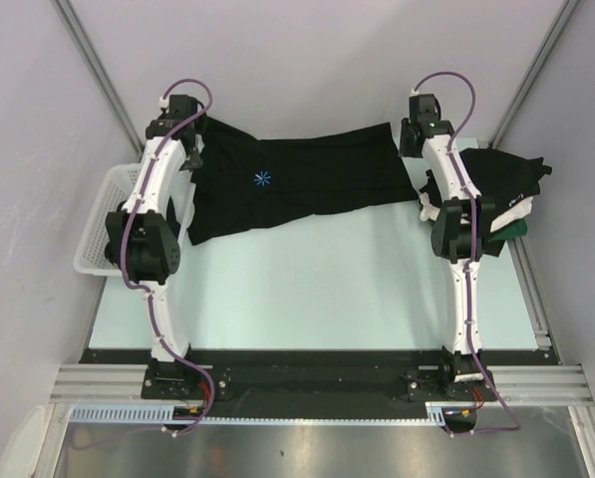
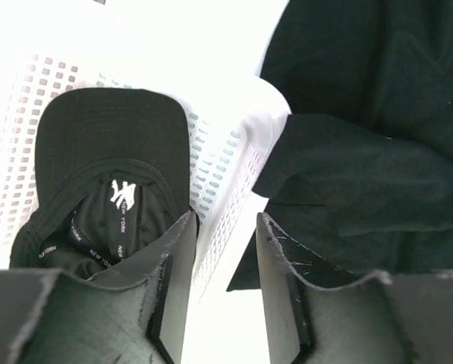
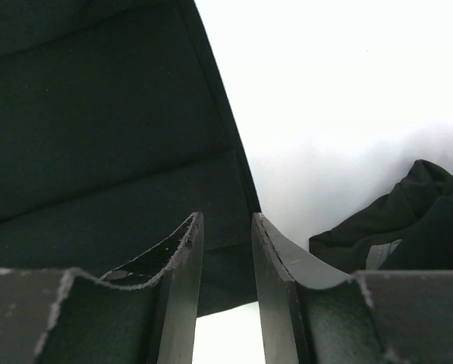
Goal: Fold and stack the t-shirts
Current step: Fold the flattened tshirt in 1/3 of the way
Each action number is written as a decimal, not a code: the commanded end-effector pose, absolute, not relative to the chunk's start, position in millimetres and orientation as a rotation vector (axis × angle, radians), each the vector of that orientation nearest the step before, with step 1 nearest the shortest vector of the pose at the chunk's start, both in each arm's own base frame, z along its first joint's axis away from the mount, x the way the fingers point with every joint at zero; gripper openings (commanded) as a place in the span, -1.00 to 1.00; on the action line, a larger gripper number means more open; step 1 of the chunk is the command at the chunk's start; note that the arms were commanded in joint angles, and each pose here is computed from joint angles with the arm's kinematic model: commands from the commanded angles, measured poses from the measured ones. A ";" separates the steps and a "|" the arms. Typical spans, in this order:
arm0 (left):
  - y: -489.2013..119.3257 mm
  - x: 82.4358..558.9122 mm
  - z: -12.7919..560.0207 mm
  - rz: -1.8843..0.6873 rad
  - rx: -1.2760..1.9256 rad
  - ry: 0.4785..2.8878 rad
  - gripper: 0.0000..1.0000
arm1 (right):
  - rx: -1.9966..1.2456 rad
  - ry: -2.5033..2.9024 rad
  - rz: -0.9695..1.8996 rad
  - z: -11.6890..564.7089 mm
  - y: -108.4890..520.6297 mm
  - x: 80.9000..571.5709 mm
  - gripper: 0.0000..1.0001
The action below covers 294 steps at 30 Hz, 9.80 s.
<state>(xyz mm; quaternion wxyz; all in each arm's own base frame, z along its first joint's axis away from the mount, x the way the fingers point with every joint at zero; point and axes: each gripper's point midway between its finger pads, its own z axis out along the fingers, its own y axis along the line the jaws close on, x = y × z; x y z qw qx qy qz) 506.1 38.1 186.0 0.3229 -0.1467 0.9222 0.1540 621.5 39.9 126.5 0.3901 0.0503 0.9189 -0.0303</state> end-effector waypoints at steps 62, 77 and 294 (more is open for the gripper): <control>22.5 466.8 117.6 0.400 -0.415 2.611 -1.00 | 0.087 2.275 -0.046 165.5 60.4 606.0 -0.28; 79.9 466.7 125.7 0.481 -0.554 2.565 -1.00 | 0.092 2.285 -0.045 162.4 56.7 605.0 -0.28; 113.8 326.4 78.4 0.668 -0.555 2.859 -0.99 | 0.369 2.900 -0.370 30.6 -32.3 402.6 -1.00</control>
